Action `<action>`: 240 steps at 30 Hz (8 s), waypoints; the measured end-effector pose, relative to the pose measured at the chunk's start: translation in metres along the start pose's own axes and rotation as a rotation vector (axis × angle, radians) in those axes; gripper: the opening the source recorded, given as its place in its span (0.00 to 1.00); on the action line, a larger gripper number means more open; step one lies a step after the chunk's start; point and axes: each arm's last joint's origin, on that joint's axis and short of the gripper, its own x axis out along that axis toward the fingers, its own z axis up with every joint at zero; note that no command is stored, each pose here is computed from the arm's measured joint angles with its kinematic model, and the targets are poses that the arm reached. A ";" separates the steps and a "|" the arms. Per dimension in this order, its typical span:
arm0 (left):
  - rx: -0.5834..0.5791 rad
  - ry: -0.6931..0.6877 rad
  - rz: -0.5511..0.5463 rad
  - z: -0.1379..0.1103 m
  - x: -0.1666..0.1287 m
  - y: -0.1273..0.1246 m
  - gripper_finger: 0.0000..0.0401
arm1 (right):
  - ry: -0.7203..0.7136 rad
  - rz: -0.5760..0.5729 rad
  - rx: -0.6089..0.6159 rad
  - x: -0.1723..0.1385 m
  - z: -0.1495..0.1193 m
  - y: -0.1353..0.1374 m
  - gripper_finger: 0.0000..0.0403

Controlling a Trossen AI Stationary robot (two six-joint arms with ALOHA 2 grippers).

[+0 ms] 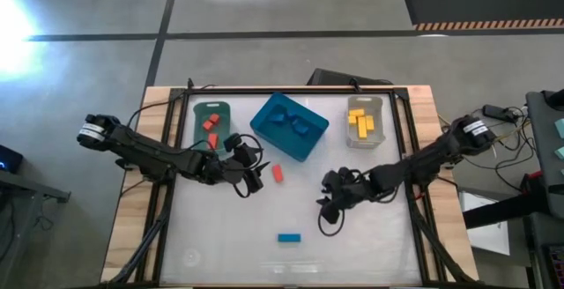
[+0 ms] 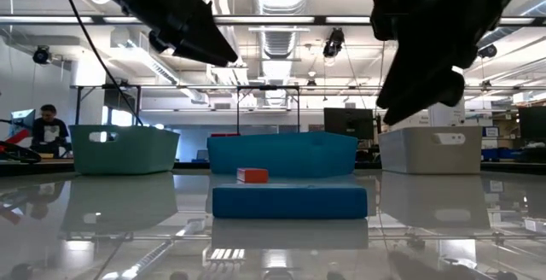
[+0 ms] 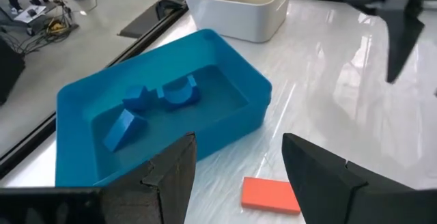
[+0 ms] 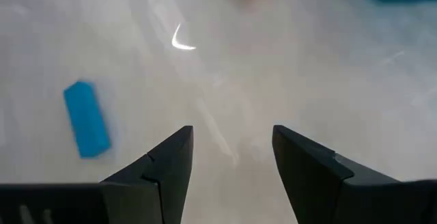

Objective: Sort & place blocks by color
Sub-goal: Put the blue block into the blue bin, then put the orange block into the green bin

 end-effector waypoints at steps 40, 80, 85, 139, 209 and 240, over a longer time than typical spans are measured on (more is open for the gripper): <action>0.033 -0.012 -0.026 0.002 -0.004 -0.004 0.50 | 0.158 0.035 -0.488 0.086 -0.016 0.127 0.45; 0.022 -0.022 -0.026 0.005 -0.005 -0.004 0.50 | 0.155 0.121 -0.645 0.104 0.000 0.093 0.22; 0.022 -0.031 -0.019 0.007 -0.006 -0.004 0.50 | 0.153 0.108 -0.636 0.083 0.013 0.091 0.22; 0.315 -0.207 0.301 0.037 -0.045 0.030 0.50 | 0.014 -0.234 -0.093 0.042 0.203 -0.134 0.46; 1.124 0.437 -0.620 -0.003 0.095 -0.018 0.48 | -0.418 0.076 -0.216 -0.060 0.039 -0.040 0.24; 1.354 0.410 -0.728 -0.030 0.116 -0.023 0.58 | -0.415 0.063 -0.178 -0.057 0.035 -0.043 0.23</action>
